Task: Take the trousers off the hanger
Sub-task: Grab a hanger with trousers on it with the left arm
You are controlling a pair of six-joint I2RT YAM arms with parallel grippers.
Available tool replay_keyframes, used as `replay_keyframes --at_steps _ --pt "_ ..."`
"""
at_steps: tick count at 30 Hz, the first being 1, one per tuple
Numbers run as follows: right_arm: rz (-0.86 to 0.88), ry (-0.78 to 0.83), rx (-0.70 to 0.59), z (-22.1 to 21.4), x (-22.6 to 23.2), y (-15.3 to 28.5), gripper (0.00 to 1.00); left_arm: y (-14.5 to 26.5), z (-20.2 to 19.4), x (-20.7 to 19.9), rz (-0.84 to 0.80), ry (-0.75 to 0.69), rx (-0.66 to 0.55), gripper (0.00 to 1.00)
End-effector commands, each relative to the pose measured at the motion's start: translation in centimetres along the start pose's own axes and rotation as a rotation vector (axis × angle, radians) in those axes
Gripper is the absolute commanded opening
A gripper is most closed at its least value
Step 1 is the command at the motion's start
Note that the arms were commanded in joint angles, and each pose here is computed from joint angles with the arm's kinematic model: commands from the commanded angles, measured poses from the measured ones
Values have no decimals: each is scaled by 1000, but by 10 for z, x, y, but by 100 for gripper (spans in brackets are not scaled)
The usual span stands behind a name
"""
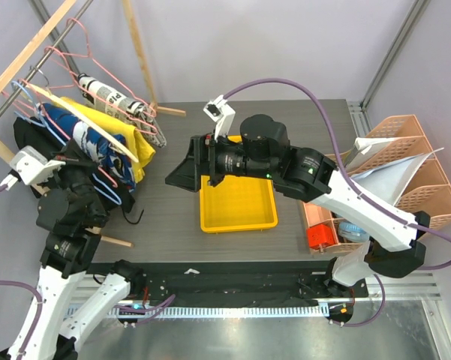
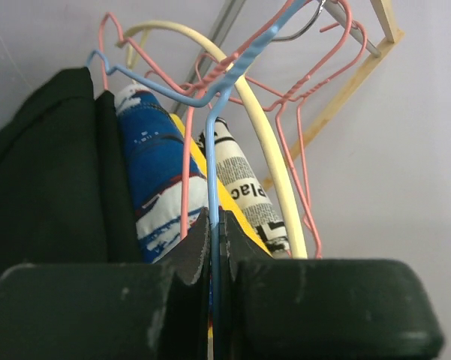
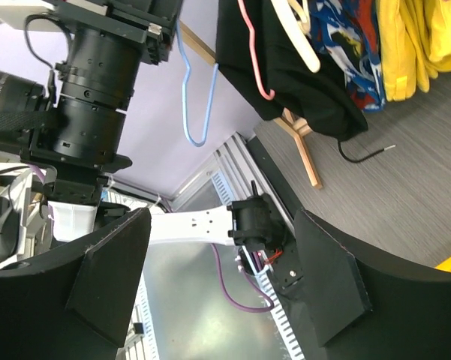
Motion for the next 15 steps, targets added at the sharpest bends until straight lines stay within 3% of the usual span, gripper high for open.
replay_keyframes --at_steps 1,9,15 --pt "-13 3 34 -7 -6 -10 83 3 25 -4 -115 -70 -151 0" --pt "-44 -34 119 -26 -22 -31 83 -3 27 -8 -200 -366 -279 0" --pt "-60 -50 164 -36 -30 -42 83 -5 21 -4 -188 -454 -325 0"
Point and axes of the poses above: each gripper's point midway between its finger pads, its own y axis back along the fingers, its own x axis along the line the jaws close on, z = x × y, the point moved 7 cm from there along y, back along the fingers, and after that the axes turned 4 degrees about -y, right-handed, at the moved point
